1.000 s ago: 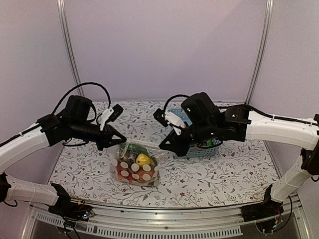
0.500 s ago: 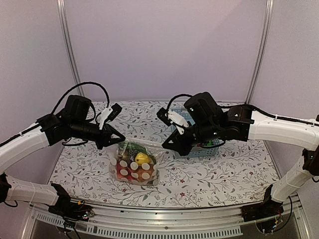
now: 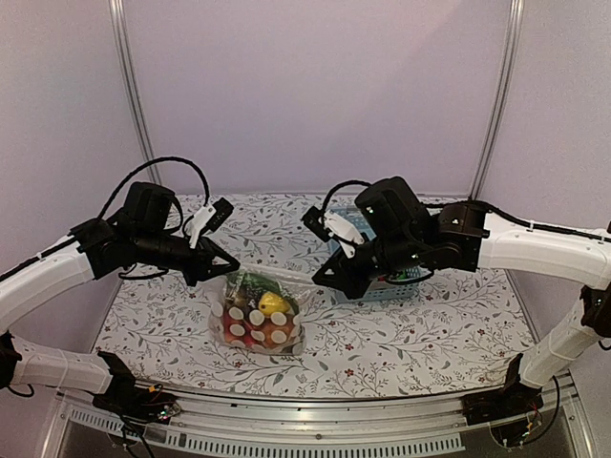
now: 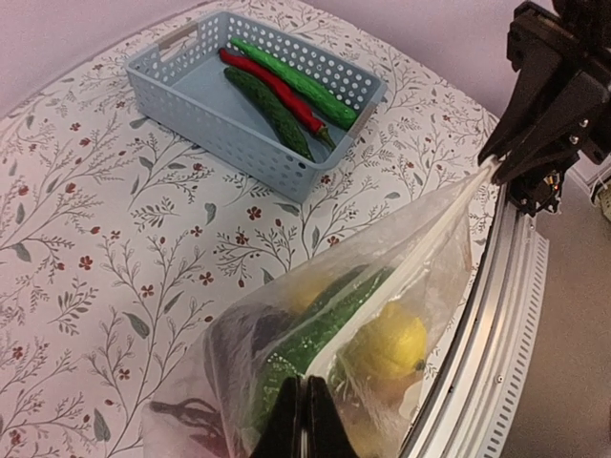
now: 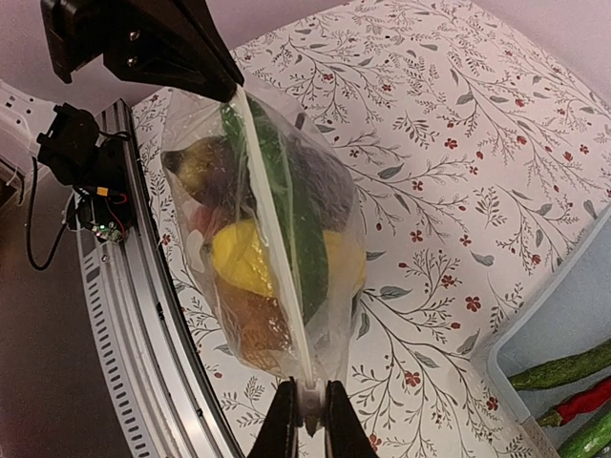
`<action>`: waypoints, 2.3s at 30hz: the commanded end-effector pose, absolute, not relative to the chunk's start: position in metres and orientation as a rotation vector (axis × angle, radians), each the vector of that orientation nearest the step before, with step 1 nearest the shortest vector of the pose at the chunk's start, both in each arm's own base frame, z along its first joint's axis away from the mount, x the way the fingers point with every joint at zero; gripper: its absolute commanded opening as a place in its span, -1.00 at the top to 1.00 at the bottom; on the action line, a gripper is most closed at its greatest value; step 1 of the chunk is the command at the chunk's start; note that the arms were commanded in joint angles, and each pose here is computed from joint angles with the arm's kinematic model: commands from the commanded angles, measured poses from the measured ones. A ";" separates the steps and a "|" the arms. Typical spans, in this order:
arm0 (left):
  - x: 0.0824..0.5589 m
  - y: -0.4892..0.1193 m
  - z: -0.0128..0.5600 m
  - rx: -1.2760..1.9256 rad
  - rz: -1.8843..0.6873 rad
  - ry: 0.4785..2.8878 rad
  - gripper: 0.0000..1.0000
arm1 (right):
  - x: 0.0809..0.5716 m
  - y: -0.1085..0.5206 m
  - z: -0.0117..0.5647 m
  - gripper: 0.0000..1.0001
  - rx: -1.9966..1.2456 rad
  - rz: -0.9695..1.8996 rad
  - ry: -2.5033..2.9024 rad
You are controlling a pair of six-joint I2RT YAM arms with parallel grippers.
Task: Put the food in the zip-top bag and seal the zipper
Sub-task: Zip the zipper on the zipper food storage bag, then place the zipper food storage bag at the center of the board.
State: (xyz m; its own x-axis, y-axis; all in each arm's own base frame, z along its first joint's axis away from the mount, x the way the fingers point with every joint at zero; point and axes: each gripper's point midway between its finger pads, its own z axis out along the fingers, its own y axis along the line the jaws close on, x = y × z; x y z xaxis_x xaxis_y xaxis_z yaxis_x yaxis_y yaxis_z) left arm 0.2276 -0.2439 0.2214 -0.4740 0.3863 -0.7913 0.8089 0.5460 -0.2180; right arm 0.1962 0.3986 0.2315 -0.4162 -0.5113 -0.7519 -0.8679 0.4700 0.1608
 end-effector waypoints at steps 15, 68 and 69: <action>0.240 -0.228 0.222 0.886 -0.700 2.108 1.00 | 0.195 0.377 0.229 1.00 -1.116 0.687 2.140; 0.316 -0.214 0.254 0.365 -0.696 2.046 0.27 | 0.302 0.233 0.220 -0.87 -0.200 0.427 2.249; 0.316 -0.210 0.255 0.351 -0.678 2.047 0.09 | 0.302 0.232 0.220 -0.87 -0.198 0.424 2.249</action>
